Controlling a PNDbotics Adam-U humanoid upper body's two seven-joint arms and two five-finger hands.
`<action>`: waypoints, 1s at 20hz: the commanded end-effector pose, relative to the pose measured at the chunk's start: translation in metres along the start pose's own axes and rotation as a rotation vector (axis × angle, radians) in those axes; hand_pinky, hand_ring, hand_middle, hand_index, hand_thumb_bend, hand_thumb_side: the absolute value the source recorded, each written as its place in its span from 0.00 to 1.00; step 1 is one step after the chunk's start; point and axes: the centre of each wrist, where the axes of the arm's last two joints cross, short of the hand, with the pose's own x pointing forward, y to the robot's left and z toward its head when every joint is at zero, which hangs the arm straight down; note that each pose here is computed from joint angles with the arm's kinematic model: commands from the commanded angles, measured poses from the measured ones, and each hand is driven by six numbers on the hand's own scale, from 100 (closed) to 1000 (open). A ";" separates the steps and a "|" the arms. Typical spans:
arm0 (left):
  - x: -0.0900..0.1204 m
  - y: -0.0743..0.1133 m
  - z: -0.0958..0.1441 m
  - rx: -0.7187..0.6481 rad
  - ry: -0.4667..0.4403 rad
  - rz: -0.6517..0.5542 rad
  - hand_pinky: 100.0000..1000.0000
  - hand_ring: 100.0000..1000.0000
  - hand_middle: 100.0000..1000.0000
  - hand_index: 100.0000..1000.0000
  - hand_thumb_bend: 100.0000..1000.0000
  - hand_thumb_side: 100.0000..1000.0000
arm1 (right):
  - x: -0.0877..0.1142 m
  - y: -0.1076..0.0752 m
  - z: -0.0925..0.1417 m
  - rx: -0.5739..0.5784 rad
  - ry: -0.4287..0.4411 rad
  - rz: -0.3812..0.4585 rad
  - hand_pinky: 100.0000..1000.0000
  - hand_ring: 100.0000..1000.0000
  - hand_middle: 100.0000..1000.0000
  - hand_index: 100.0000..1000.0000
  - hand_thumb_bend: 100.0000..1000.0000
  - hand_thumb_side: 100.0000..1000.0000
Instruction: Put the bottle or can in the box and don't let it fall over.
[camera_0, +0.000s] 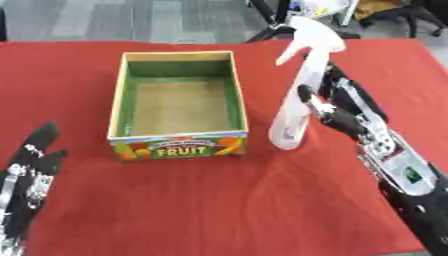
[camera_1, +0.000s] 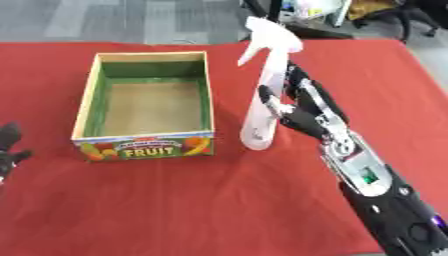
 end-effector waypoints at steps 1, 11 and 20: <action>0.005 0.002 -0.003 -0.005 -0.020 -0.008 0.86 1.00 0.95 0.89 0.43 0.73 | 0.004 -0.005 -0.006 0.002 -0.021 0.005 0.84 0.99 1.00 1.00 0.15 0.41; 0.006 0.002 -0.003 -0.007 -0.023 -0.006 0.86 1.00 0.95 0.89 0.43 0.73 | 0.000 -0.003 -0.011 0.001 -0.014 -0.017 0.84 0.99 1.00 1.00 0.14 0.41; 0.006 0.001 -0.004 -0.010 -0.026 -0.005 0.86 1.00 0.95 0.89 0.43 0.73 | 0.000 -0.002 -0.016 0.003 -0.020 -0.022 0.84 0.99 1.00 1.00 0.14 0.42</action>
